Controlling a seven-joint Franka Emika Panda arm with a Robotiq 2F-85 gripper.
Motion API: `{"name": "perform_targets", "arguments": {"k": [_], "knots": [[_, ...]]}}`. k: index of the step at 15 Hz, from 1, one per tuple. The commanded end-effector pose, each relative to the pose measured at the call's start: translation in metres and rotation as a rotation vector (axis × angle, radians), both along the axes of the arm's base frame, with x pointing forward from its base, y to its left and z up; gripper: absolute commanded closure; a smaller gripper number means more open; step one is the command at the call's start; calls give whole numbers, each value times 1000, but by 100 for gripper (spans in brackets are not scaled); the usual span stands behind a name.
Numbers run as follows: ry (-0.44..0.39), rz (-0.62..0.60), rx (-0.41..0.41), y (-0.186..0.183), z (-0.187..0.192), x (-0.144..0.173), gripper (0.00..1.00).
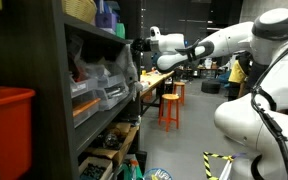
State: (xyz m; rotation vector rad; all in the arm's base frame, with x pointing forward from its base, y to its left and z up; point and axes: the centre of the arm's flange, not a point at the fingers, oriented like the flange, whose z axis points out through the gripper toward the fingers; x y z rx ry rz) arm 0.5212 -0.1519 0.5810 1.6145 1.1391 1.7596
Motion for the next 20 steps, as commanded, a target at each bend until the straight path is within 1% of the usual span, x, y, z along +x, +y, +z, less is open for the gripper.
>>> {"name": "perform_targets", "arguments": {"k": [1, 4, 7, 10, 16, 18, 20], "knots": [[-35, 19, 0, 22, -11, -16, 99], [-32, 8, 23, 13, -5, -11, 99], [-21, -22, 61, -5, 5, -4, 99], [-17, -80, 127, -35, 21, 4, 99], [-26, -202, 284, -100, 61, 11, 99], [-16, -227, 315, -112, 70, 13, 99], [-9, -242, 338, -116, 74, 16, 99]]}}
